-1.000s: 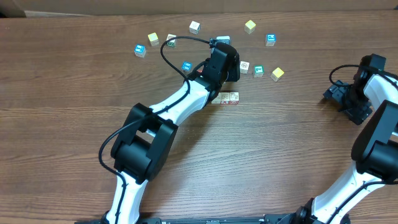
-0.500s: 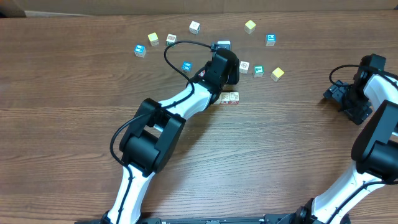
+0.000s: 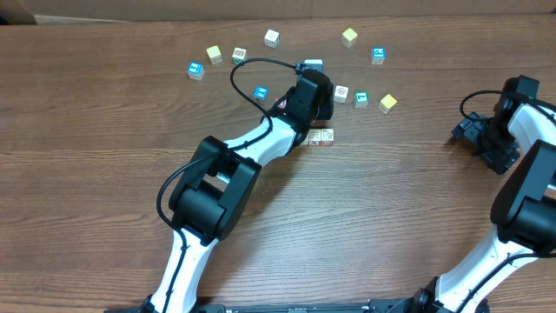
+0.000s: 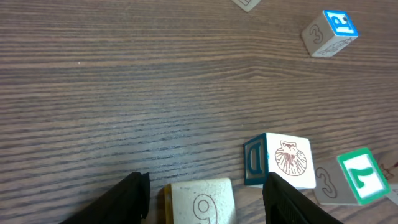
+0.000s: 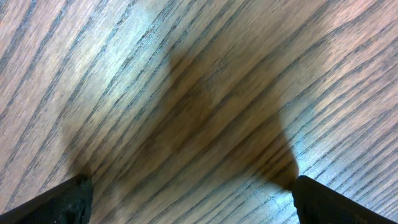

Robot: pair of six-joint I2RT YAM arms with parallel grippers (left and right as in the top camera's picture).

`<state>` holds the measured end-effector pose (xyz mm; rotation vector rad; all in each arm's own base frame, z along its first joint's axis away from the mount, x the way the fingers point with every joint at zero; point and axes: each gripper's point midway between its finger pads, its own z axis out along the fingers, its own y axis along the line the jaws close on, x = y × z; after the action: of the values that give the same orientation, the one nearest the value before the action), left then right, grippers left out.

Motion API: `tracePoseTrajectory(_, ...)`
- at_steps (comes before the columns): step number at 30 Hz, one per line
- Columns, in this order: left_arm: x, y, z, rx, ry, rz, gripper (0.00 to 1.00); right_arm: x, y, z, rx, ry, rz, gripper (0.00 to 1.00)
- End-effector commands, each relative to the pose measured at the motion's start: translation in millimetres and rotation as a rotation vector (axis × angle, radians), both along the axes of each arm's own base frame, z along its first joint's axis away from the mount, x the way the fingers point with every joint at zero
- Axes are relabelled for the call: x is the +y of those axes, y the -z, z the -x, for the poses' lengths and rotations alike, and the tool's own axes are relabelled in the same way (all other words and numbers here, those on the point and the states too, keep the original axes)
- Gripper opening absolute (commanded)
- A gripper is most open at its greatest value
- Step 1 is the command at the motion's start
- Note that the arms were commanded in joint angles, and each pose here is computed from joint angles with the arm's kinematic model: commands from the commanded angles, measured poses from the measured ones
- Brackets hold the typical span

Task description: Form a horizontal line

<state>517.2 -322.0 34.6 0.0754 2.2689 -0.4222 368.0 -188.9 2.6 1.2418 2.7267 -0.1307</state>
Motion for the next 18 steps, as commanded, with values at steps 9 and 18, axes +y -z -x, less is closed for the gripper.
tracePoseTrajectory(9, -0.4, 14.9, 2.1, -0.012, 0.022, -0.065, 0.55, -4.1, 6.3, 7.1, 0.029, 0.010, 0.014, 1.00)
tracePoseTrajectory(18, -2.7, 15.3, 3.7, -0.019, 0.038, -0.083, 0.55, -4.1, 6.3, 7.1, 0.029, 0.010, 0.014, 1.00)
